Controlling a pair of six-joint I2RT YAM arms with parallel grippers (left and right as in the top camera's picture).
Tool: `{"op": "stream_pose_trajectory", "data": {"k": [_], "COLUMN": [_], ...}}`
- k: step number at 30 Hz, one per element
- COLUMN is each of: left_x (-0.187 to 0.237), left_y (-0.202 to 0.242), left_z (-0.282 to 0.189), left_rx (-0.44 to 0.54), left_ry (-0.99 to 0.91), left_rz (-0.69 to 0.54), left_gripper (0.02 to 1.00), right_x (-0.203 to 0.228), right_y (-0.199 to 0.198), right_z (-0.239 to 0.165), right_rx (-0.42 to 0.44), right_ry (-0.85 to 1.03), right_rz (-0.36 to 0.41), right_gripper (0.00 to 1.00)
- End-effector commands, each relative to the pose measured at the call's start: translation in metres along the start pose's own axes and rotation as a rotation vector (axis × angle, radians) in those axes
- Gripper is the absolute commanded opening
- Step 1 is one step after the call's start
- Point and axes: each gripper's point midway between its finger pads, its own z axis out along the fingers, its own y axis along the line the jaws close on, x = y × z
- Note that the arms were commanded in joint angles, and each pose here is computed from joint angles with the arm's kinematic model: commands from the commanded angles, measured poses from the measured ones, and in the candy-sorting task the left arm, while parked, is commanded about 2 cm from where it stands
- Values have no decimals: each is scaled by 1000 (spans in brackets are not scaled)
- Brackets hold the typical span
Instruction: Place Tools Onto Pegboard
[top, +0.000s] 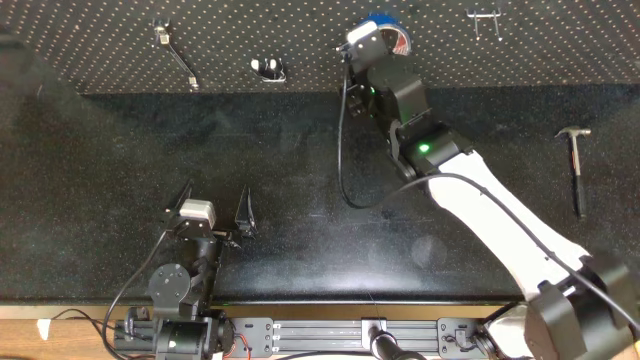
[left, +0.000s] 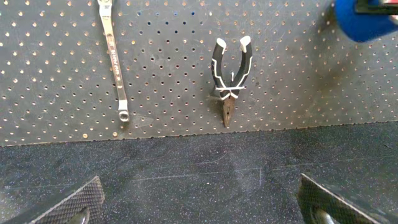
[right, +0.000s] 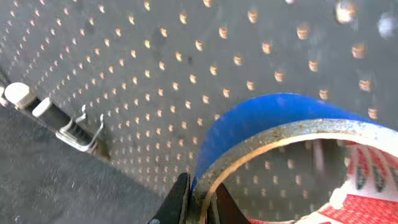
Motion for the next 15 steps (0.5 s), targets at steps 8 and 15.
{"op": "stream_pose_trajectory", "data": {"k": [8, 15], "left_x": [1, 1], "left_y": [-1, -1], "left_z": [0, 0], "left_rx": [6, 6], "left_ry": [1, 1], "left_rz": [2, 2], "left_gripper": [996, 996], "right_x": [7, 127], "right_y": [-3, -86], "right_z": [-14, -161], "right_rx": [10, 226], "right_ry": [65, 672], "right_rz": [-29, 341], "right_gripper": [340, 586]}}
